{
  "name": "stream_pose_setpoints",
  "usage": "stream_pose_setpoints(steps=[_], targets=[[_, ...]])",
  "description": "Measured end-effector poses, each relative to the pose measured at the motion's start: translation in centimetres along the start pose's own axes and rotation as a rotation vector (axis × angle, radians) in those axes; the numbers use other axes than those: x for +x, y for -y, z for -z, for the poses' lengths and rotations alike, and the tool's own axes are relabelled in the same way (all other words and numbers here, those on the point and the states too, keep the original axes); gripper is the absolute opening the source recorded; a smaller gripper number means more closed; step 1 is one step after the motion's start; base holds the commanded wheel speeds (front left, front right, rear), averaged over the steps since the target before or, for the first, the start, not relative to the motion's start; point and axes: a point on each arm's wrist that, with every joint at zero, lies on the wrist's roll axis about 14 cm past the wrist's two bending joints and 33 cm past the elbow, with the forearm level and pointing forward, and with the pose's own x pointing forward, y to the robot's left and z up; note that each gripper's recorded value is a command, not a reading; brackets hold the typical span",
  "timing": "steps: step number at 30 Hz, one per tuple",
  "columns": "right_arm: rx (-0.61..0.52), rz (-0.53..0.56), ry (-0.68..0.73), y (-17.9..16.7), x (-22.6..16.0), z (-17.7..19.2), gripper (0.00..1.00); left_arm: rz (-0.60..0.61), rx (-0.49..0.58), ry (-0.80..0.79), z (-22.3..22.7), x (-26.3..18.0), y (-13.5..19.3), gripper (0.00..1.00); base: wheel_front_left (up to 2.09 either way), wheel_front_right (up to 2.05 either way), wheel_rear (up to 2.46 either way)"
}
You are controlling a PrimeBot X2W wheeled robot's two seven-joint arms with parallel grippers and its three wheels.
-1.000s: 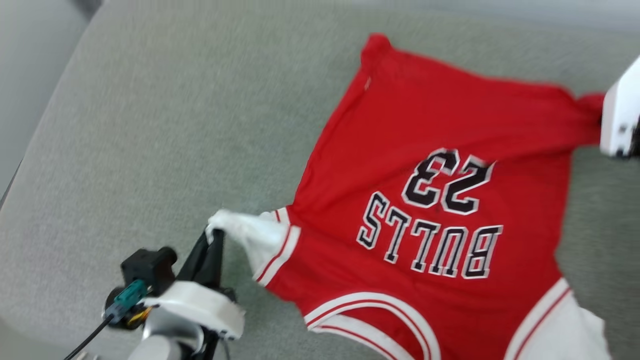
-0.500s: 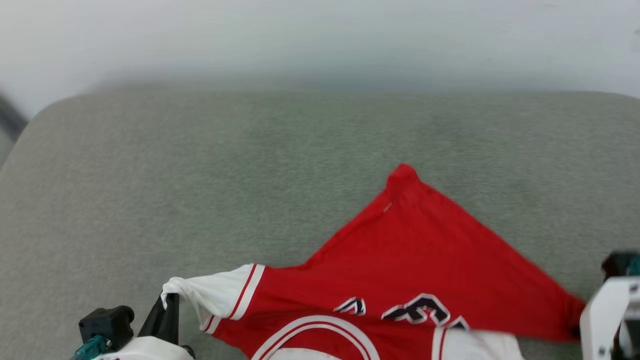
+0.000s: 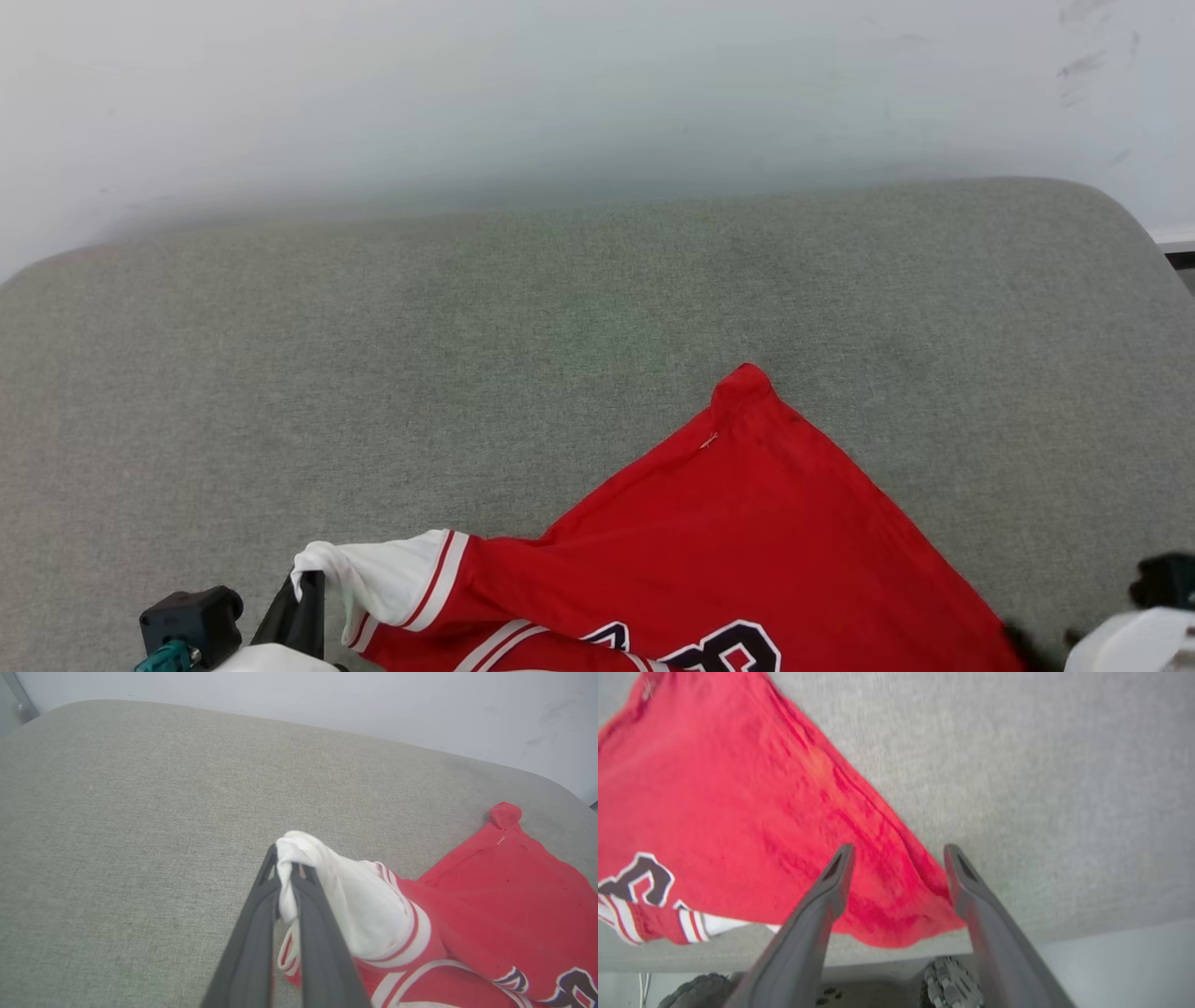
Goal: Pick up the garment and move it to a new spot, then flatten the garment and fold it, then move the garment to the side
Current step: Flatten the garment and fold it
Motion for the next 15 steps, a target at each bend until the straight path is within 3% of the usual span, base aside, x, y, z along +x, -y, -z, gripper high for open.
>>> stream_pose_setpoints(steps=[5,8,11,15], targets=[[-0.008,-0.01,0.376,-0.9,-0.3,-8.0,1.0,0.004,0.004,-0.007,0.0,0.4,0.1,0.0,0.0,0.0,0.0],[-0.008,-0.055,0.522,-2.5,-0.2,-11.1,1.0,0.01,0.011,0.0,-0.3,0.7,0.3,0.0,0.0,0.0,0.0],[-0.007,-0.093,0.58,-3.7,0.7,-13.2,1.0,0.02,0.009,0.004,-0.4,1.2,0.7,0.0,0.0,0.0,0.0],[-0.062,-0.17,0.537,-6.9,3.1,-15.6,1.0,0.034,0.004,0.02,-0.9,2.1,1.1,0.0,0.0,0.0,0.0]])
